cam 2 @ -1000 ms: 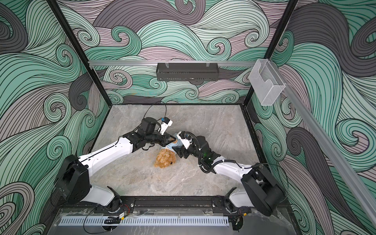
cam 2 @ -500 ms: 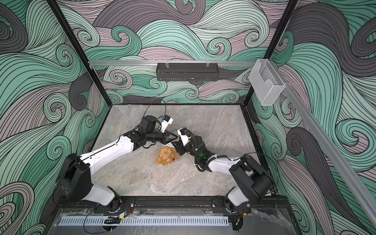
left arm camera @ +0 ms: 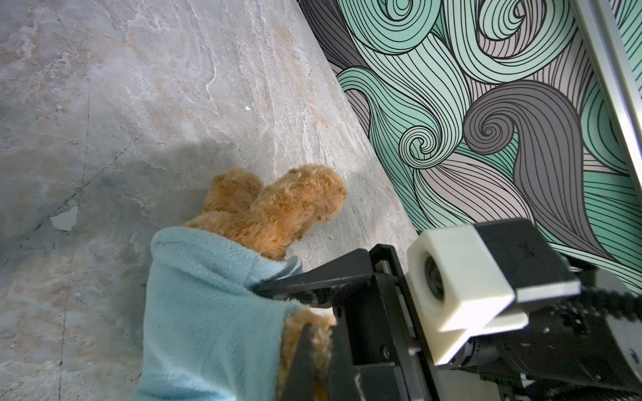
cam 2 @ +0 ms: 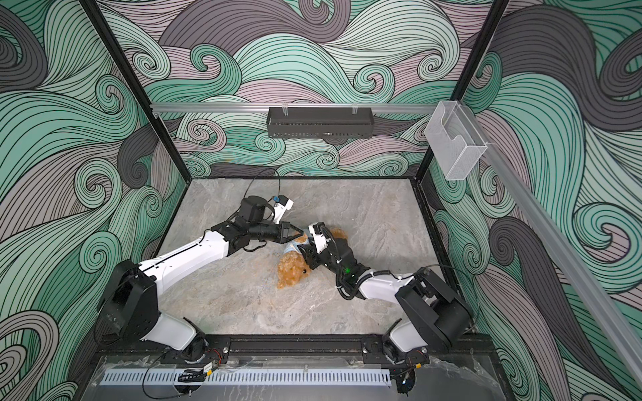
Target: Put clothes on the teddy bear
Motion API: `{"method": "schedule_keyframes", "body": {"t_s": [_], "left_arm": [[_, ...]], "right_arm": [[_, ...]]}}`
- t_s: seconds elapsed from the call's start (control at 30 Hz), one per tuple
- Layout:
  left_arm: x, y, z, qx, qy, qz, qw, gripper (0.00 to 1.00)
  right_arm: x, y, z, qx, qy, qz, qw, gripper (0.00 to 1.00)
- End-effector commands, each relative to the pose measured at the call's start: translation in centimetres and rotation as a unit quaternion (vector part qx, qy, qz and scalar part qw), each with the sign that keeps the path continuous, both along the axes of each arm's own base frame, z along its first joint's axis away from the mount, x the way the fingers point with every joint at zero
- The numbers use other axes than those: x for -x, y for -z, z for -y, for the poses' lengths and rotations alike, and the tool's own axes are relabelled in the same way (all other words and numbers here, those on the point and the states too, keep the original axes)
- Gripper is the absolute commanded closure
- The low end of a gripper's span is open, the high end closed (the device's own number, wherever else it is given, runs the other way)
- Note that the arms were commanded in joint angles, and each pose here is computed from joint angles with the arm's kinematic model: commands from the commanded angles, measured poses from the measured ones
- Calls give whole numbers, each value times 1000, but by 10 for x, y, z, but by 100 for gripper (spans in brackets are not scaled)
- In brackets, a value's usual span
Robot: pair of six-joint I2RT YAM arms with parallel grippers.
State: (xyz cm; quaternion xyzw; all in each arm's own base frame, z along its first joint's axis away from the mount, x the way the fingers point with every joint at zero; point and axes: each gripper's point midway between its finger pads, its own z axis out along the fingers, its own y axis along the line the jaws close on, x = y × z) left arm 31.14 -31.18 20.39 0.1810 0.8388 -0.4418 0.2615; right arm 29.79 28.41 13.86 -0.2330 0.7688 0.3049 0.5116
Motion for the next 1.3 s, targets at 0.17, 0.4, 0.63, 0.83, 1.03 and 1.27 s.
{"method": "schedule_keyframes", "body": {"t_s": [0.17, 0.4, 0.63, 0.83, 1.03, 1.27], "left_arm": [[-8, -29, 18, 52, 52, 48, 996, 100], [-6, -23, 28, 66, 83, 27, 994, 100], [2, -43, 39, 105, 109, 27, 988, 100], [-8, -24, 28, 79, 75, 10, 994, 100], [-72, 51, -26, -72, -72, -18, 995, 71], [-128, 41, -127, -235, -271, 62, 931, 40]], "right_arm": [[19, -10, 29, 35, -28, 6, 999, 36], [23, -30, 52, 32, -30, 16, 999, 32], [8, -36, 90, 37, 57, 8, 998, 33], [-1, -51, 110, 41, 101, 29, 994, 31], [-12, -38, 95, 35, 83, 0, 996, 32], [-47, -25, 72, 50, 86, -37, 994, 34]]}}
